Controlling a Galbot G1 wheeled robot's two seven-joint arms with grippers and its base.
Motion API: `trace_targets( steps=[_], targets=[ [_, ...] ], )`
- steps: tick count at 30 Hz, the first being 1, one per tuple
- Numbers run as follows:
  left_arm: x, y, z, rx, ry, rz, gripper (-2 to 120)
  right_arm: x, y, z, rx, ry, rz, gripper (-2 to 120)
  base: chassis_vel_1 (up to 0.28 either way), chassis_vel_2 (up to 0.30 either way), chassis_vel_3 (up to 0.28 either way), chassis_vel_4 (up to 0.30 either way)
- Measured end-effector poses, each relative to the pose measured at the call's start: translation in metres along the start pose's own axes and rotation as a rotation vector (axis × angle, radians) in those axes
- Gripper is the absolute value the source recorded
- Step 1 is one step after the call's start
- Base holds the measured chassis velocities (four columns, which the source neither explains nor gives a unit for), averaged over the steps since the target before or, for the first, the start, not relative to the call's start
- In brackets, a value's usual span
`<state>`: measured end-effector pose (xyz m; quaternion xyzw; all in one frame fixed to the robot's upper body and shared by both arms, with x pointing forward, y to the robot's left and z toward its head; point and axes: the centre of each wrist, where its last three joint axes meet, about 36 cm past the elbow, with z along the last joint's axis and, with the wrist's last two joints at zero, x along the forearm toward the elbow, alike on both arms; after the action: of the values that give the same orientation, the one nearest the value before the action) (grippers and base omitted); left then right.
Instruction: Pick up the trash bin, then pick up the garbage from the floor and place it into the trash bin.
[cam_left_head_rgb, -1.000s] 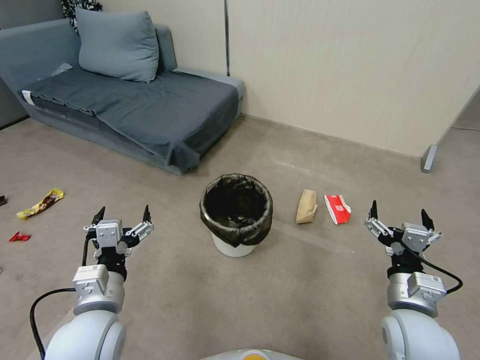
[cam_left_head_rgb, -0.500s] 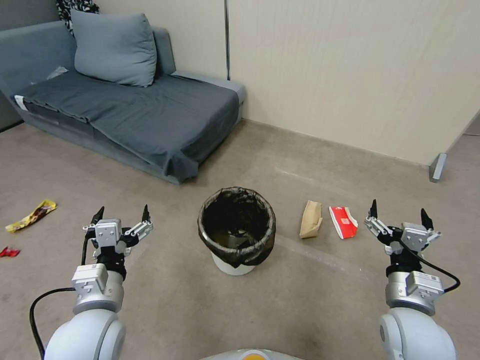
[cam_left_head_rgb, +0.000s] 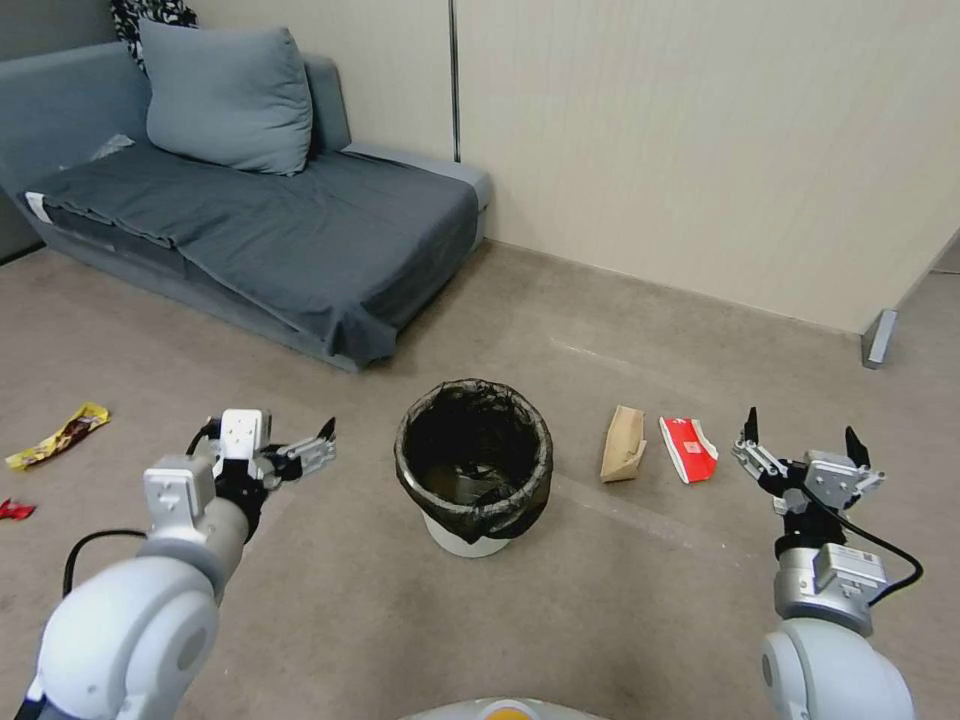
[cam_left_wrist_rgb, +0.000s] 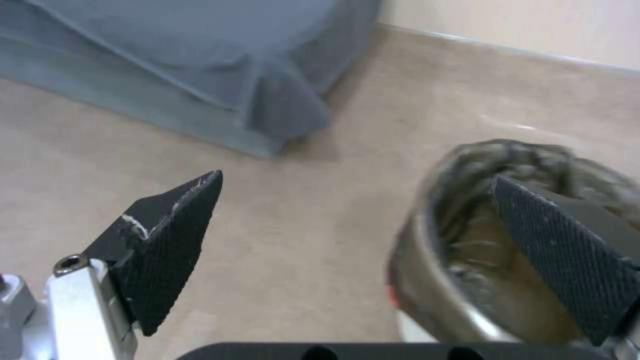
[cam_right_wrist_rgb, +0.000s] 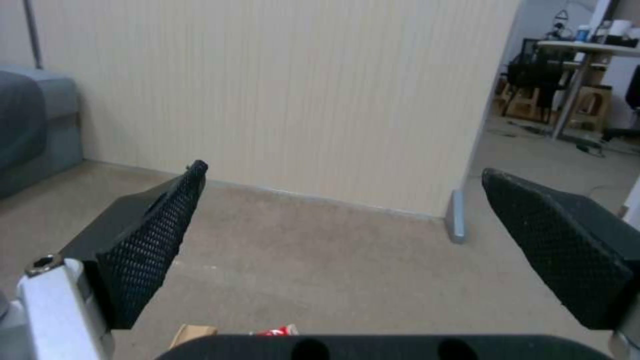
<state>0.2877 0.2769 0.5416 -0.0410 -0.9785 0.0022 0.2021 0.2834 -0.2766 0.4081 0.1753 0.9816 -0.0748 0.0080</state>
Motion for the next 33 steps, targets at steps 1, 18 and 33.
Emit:
trace_targets(
  steps=[1,18,33],
  targets=[
    [-0.004,-0.002,-0.001,0.010,0.006,0.044,100,0.000,-0.001,0.001,0.003,0.005,-0.001,100,0.000,0.000,0.000,0.000],
    [-0.041,0.000,-0.002,0.049,0.040,0.188,100,-0.008,-0.013,0.007,0.055,0.014,-0.013,100,0.000,0.000,0.000,0.000],
    [-0.048,-0.019,0.007,0.070,0.075,0.273,100,0.006,-0.009,-0.004,0.059,0.008,0.020,100,0.000,0.000,0.000,0.000]
  ],
)
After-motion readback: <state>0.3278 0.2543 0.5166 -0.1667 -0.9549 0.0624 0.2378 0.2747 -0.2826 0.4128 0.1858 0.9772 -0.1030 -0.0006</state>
